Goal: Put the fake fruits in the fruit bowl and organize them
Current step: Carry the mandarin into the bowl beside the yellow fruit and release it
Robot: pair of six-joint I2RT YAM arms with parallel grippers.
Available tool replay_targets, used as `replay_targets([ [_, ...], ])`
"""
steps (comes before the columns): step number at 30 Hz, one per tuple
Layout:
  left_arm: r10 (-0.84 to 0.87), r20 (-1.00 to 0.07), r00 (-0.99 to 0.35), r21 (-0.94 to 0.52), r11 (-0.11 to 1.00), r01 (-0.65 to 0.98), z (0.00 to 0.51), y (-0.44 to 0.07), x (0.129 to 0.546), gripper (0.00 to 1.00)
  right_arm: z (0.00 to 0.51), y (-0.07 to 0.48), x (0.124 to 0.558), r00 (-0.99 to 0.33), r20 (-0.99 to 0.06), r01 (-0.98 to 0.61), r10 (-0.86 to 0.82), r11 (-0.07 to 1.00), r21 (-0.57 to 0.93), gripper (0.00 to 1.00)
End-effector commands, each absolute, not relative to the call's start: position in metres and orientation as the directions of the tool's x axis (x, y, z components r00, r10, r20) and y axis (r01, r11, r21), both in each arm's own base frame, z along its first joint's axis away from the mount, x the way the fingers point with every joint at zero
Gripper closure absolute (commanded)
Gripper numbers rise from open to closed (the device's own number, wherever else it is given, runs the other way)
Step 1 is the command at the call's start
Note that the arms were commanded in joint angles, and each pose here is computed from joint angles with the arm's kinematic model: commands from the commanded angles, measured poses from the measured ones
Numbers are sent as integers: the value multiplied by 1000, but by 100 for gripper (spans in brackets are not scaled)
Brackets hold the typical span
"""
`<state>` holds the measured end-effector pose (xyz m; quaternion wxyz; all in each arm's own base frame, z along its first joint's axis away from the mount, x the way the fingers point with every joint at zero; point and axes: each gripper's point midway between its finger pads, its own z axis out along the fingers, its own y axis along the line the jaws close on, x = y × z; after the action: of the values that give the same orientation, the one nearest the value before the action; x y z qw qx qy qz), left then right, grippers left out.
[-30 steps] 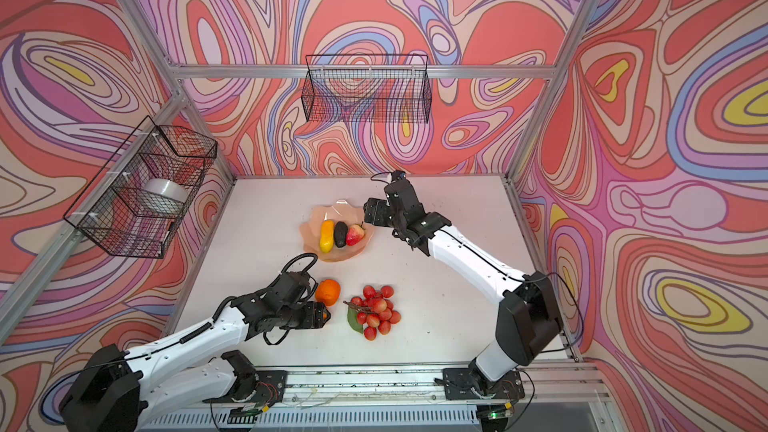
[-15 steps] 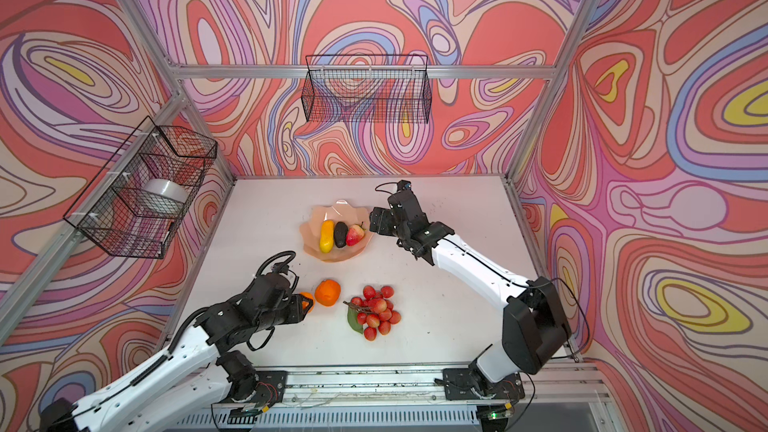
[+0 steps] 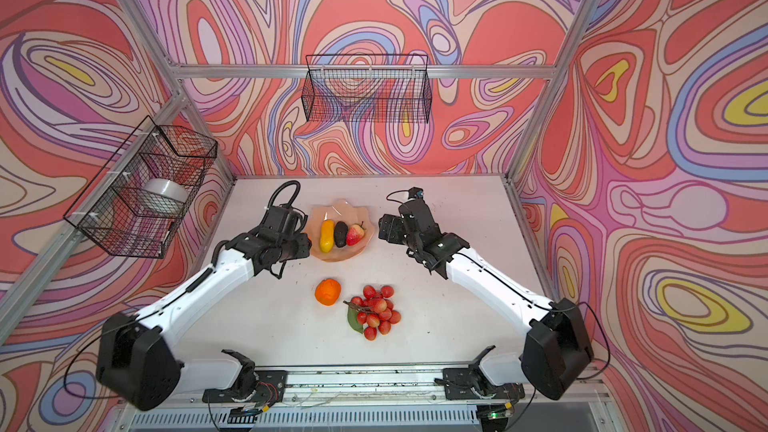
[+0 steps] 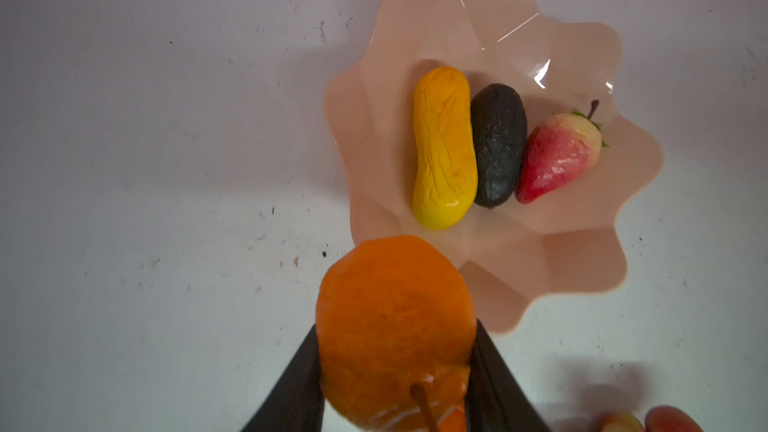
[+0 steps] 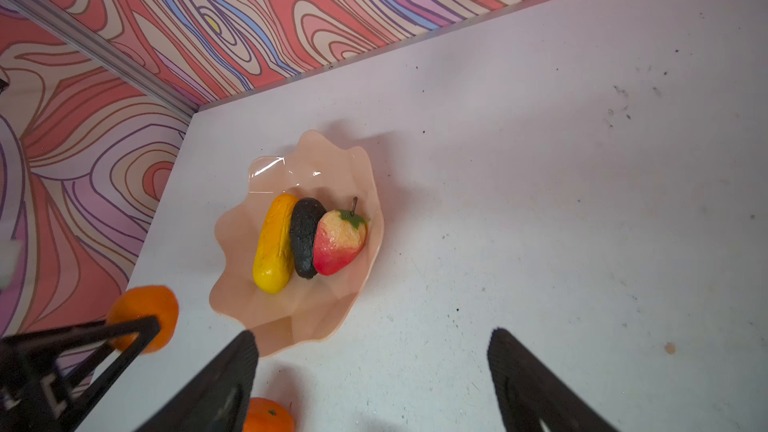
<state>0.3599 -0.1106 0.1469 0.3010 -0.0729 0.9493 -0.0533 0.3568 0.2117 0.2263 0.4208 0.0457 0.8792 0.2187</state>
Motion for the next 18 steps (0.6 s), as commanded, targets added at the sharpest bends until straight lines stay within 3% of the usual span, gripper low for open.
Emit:
replay_targets([
  [1, -134, -583, -801, -163, 986, -47, 154, -126, 400, 61, 223, 192, 345, -635, -721, -52, 278, 916, 399, 9],
  [10, -145, -458, -877, -80, 989, -122, 105, -126, 435, 62, 220, 175, 331, -627, -727, -24, 281, 925, 378, 9],
  [18, -165, -458, -873, -49, 986, -161, 97, -116, 429, 62, 219, 174, 332, -624, -732, -25, 273, 929, 368, 9],
])
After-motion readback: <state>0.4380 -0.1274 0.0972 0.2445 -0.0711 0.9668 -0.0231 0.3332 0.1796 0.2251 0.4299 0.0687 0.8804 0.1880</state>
